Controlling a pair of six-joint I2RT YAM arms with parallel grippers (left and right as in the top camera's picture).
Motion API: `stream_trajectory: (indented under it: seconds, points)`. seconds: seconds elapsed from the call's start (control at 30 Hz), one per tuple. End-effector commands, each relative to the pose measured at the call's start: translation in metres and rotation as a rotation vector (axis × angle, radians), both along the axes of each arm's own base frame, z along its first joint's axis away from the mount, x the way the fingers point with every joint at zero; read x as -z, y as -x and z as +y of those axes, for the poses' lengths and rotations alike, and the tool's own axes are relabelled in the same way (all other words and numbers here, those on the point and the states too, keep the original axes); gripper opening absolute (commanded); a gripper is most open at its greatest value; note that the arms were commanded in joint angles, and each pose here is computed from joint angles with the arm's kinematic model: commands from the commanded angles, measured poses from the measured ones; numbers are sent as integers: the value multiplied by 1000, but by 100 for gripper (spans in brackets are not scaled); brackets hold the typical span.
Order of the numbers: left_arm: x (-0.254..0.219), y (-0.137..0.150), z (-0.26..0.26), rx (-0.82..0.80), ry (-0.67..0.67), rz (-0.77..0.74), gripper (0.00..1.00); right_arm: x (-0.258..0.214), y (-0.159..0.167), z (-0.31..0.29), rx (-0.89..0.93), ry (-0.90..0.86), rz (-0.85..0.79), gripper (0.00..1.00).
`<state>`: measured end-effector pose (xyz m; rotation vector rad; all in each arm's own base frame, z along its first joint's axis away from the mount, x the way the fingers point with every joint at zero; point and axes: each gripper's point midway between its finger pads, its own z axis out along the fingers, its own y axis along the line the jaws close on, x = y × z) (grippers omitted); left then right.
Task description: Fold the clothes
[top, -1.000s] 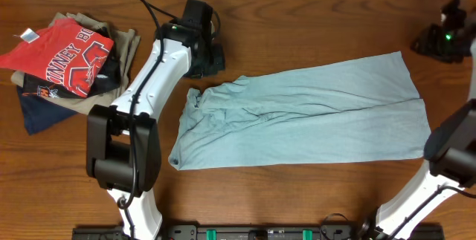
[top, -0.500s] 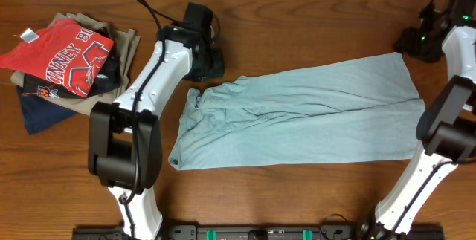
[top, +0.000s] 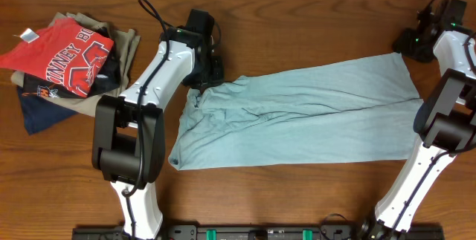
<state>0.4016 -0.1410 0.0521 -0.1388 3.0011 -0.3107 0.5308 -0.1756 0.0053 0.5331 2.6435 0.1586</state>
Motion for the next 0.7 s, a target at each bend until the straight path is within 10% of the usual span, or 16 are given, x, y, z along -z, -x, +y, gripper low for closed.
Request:
stream_trajectory:
  seconds: [0.0,0.27,0.57,0.67]
  points:
    - [6,3,1,1,0,19,38,26,14,9,12,-46,82,48]
    - [5,2,1,1,1,17,38,31,29,19,5,-94,146,45]
    - [5,2,1,0,1,16,38,32,32,20,6,-98,159,1]
    - [5,2,1,1,0,17,38,32,33,20,6,-98,164,1]
